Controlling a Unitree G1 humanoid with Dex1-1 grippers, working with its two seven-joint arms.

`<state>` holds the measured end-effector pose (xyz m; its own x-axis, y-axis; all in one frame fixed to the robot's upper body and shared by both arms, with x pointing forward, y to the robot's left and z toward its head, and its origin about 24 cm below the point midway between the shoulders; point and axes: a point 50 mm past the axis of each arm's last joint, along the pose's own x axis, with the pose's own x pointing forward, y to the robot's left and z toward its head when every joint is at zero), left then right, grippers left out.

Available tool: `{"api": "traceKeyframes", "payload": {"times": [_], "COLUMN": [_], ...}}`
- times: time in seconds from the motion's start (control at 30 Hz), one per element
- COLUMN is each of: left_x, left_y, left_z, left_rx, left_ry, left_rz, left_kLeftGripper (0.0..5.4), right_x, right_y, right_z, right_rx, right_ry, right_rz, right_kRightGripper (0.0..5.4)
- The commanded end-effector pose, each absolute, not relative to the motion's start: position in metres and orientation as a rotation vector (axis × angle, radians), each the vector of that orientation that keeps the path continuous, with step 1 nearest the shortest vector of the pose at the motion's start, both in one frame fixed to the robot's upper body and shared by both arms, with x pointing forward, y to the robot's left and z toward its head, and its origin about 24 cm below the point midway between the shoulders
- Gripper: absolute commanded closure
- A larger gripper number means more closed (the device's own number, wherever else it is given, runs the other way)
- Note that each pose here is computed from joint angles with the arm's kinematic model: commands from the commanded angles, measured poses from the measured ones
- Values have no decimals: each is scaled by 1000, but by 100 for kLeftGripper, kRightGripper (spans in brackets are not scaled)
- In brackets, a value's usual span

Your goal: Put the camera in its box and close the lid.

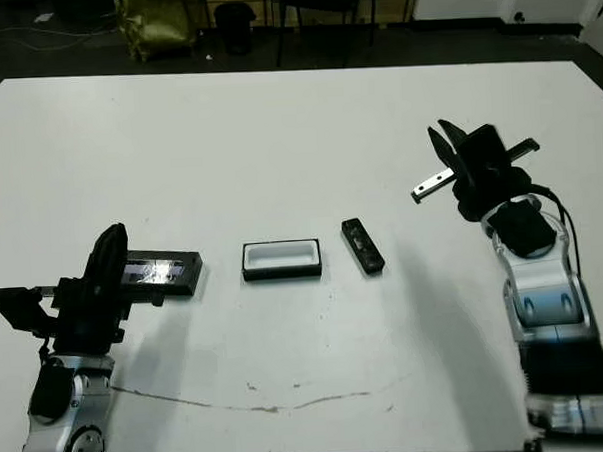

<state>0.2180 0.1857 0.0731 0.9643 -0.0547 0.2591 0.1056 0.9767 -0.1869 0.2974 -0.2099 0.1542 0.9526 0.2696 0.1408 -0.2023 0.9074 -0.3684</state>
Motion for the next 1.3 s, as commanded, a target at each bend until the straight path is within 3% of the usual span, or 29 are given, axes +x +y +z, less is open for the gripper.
{"api": "traceKeyframes", "payload": {"times": [0.03,0.27,0.77,1.13,1.3], "left_x": [216,218,218,217,217], "left_y": [187,187,186,186,185], "left_z": [67,68,67,67,65], "left_rx": [-202,-180,-198,-200,-188], "left_ry": [-216,-234,-231,-218,-225], "left_rz": [-71,-83,-82,-91,-89], "left_kLeftGripper": [540,540,540,540,540], "right_x": [275,231,208,212,214], "right_y": [-200,-174,-161,-160,-162], "right_z": [143,109,75,83,87], "right_rx": [-160,94,52,-9,-75], "right_ry": [-141,-80,-41,37,84], "right_rz": [211,206,110,180,229], "right_kRightGripper": [539,539,539,539,463]}}
